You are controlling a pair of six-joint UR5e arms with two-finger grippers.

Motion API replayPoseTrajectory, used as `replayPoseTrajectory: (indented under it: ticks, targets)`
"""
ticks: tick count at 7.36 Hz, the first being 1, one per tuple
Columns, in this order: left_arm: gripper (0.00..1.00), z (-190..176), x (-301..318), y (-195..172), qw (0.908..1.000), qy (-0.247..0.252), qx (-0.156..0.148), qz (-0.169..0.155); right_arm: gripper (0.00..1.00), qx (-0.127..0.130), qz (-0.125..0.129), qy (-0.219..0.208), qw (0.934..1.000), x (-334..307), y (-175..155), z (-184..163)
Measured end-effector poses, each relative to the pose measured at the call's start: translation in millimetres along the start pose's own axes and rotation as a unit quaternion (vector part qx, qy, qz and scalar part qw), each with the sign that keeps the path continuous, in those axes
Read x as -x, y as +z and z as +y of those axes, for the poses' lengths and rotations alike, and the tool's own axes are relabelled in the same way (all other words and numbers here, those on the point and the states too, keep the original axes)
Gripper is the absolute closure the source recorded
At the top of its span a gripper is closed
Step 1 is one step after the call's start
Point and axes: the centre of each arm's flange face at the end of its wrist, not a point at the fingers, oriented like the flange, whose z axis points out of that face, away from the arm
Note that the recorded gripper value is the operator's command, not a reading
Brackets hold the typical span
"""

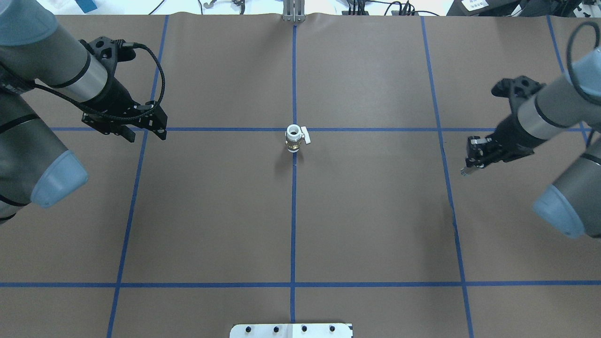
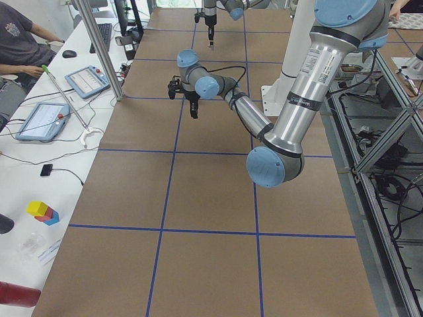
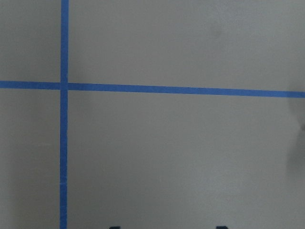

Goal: Assemble PPR valve and pipe with both arms
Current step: 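Carry the fitting with the right gripper above the standing valve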

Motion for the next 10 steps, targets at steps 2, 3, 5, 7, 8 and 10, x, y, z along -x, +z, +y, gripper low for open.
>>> replayPoseTrajectory:
  ticks: [2, 3, 5, 7, 8, 10]
  targets:
    - [0.26, -2.7, 34.2, 3.3, 0.9995, 0.028, 0.0, -0.015, 1.0, -0.004, 0.012, 0.046, 0.9989, 124.7, -30.8, -49.7]
    - [0.26, -5.1, 49.7, 2.2, 0.9992, 0.035, 0.0, -0.021, 1.0, -0.008, 0.0, 0.077, 0.997, 179.9, -34.8, -65.6]
    - [0.26, -6.1, 61.9, 1.5, 0.999, 0.038, 0.0, -0.026, 1.0, -0.013, -0.014, 0.117, 0.993, 277.5, -32.9, -85.1]
    - [0.26, -5.6, 63.4, 1.4, 0.999, 0.038, 0.0, -0.026, 1.0, -0.018, -0.011, 0.121, 0.9924, 335.3, -24.6, -82.3]
    - [0.26, -5.2, 63.3, 1.8, 0.999, 0.037, 0.0, -0.026, 1.0, -0.022, -0.011, 0.121, 0.9924, 353.2, -16.7, -76.1]
    - [0.26, -5.1, 62.9, 2.3, 0.999, 0.037, 0.001, -0.026, 1.0, -0.019, -0.006, 0.123, 0.9922, 375.8, 0.4, -63.1]
